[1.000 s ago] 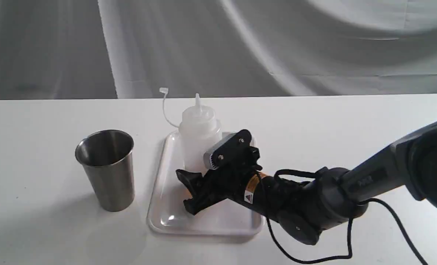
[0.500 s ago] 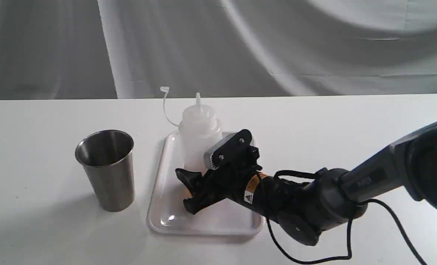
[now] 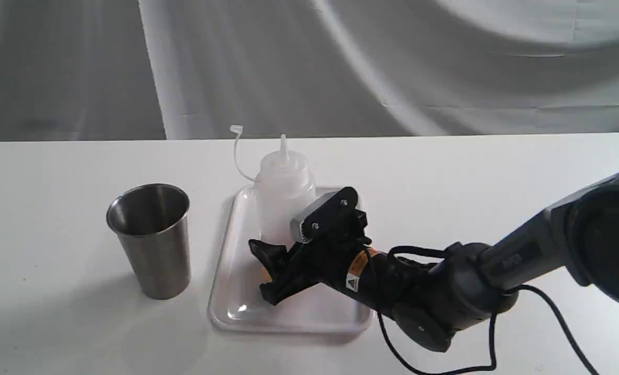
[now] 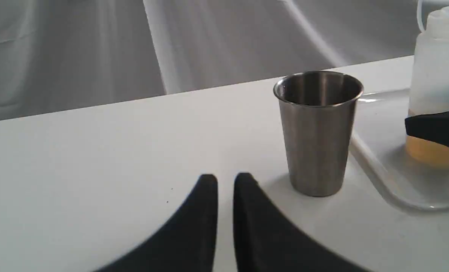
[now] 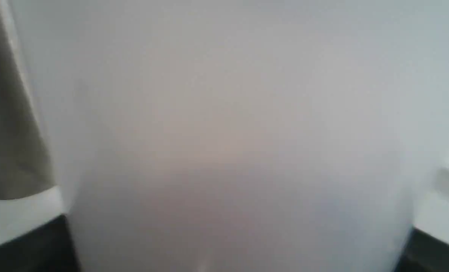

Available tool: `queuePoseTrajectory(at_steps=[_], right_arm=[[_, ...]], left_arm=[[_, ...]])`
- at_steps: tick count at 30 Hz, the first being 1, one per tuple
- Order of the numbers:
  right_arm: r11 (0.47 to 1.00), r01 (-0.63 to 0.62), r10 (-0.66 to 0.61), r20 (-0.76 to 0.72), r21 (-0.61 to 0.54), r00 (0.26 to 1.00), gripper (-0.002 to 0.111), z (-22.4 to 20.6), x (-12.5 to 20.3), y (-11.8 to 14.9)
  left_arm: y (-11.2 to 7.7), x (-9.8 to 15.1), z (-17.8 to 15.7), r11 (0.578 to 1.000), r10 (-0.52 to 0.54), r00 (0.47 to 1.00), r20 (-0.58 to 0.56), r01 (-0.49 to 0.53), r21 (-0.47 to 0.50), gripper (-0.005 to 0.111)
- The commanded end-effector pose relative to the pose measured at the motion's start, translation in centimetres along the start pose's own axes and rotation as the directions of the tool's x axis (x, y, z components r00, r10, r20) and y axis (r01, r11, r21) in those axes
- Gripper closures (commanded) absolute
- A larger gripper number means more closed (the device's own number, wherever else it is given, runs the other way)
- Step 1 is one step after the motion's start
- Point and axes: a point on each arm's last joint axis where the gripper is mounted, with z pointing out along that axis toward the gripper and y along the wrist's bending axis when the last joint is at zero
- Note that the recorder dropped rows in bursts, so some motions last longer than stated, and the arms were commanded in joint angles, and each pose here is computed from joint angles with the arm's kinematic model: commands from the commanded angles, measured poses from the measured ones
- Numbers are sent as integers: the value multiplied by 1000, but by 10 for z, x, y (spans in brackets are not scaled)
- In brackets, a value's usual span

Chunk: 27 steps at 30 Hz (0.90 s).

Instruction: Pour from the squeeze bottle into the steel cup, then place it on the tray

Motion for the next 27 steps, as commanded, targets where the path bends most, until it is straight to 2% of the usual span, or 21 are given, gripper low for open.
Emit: queuePoseTrajectory(at_steps=[1,9,13,18,27], right_arm=[[1000,3,-3,5,-4,1000,97,0,1,1],[1000,-6,6,7,-4,1000,43,0,1,1],[1000,-6,6,7,-4,1000,28,0,1,1],[1000,-6,6,7,-4,1000,22,0,1,1],[1000,-17,17,48,-9,999,22,0,-3,1]], left_arm=[[0,0,0,1000,-2,1000,9,2,5,98],[0,0,0,1000,-2,1000,9,2,5,98],[0,0,0,1000,-2,1000,9,2,5,98],[0,0,0,1000,-2,1000,9,2,5,98],[0,0,0,1000,-2,1000,9,2,5,98]])
